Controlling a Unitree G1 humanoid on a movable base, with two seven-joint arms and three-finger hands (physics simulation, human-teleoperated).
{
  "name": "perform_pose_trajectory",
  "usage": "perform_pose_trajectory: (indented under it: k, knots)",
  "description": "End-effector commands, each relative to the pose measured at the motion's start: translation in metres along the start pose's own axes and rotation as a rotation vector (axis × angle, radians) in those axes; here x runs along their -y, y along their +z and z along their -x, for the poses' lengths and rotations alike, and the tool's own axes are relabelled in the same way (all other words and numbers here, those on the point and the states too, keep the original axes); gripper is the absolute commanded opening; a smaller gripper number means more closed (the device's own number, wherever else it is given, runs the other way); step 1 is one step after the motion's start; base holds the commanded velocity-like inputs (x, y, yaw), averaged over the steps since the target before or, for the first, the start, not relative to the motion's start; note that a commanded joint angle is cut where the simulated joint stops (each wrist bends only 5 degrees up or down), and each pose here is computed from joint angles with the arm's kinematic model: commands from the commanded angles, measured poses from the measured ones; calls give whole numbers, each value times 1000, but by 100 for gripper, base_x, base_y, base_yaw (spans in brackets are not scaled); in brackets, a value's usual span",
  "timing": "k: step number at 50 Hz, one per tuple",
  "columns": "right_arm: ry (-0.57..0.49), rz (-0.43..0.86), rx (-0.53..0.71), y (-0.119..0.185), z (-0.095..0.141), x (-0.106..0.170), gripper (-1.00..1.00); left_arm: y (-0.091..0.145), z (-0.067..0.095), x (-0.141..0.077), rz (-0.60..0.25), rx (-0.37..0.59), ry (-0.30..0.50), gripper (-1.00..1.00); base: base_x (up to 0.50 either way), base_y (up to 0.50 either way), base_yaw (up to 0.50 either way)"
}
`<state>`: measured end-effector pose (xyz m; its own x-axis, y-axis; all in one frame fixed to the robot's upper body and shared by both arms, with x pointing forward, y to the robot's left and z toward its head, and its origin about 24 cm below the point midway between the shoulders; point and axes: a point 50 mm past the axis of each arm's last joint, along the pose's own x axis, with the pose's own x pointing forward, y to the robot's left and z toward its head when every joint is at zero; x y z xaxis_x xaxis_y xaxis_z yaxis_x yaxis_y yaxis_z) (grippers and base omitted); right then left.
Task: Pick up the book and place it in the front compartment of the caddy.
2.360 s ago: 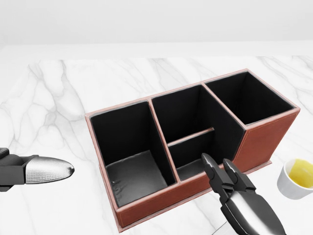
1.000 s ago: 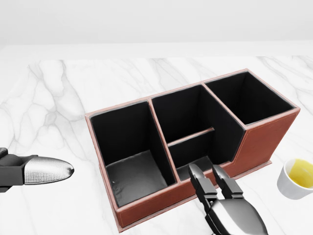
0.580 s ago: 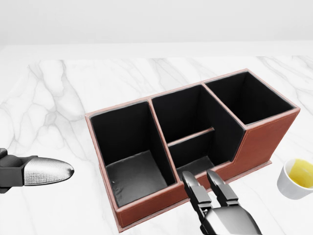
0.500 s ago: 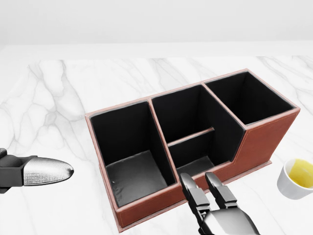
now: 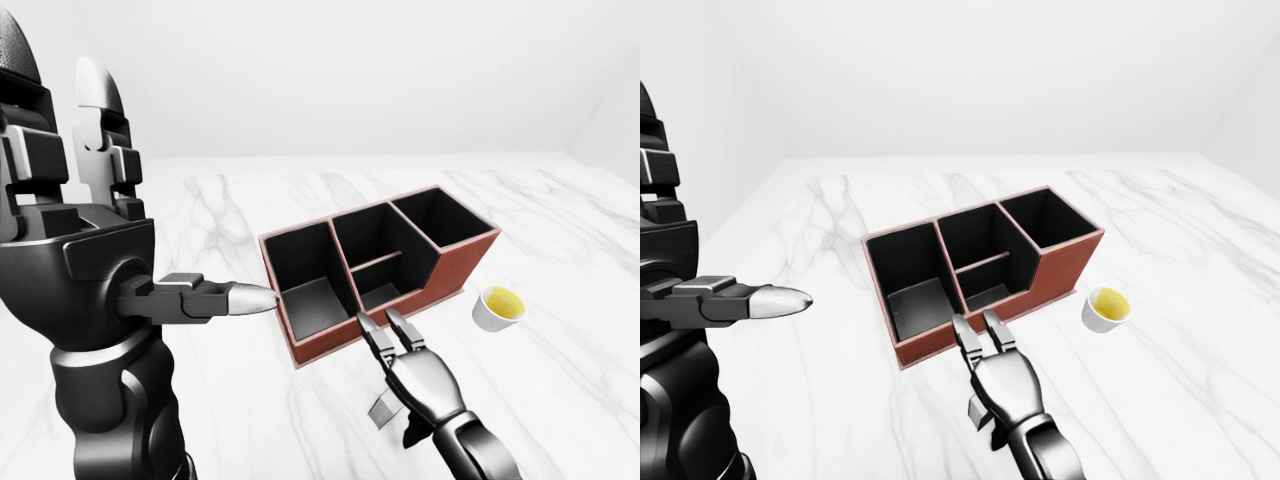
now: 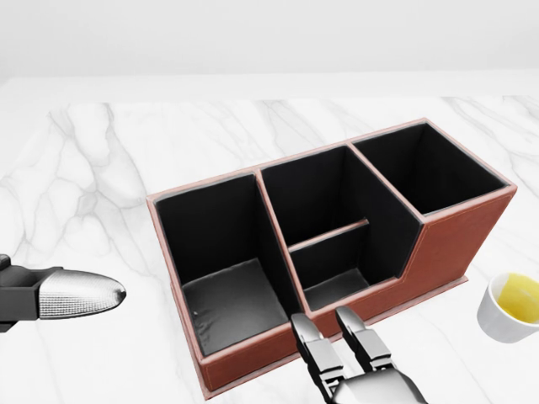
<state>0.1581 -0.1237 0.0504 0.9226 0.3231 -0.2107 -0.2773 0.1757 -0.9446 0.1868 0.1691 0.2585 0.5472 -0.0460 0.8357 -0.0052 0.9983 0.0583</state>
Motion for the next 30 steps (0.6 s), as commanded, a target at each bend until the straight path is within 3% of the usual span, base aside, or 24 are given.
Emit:
perform_pose_trajectory:
  k: [1, 30]
  knots:
    - [25, 12, 22, 3, -3, -5, 100, -1, 0, 0, 1, -6, 1, 100, 0, 0, 0]
    - [74, 50, 7, -4, -10, -22, 100, 0, 0, 0, -5, 2, -1, 100, 0, 0, 0]
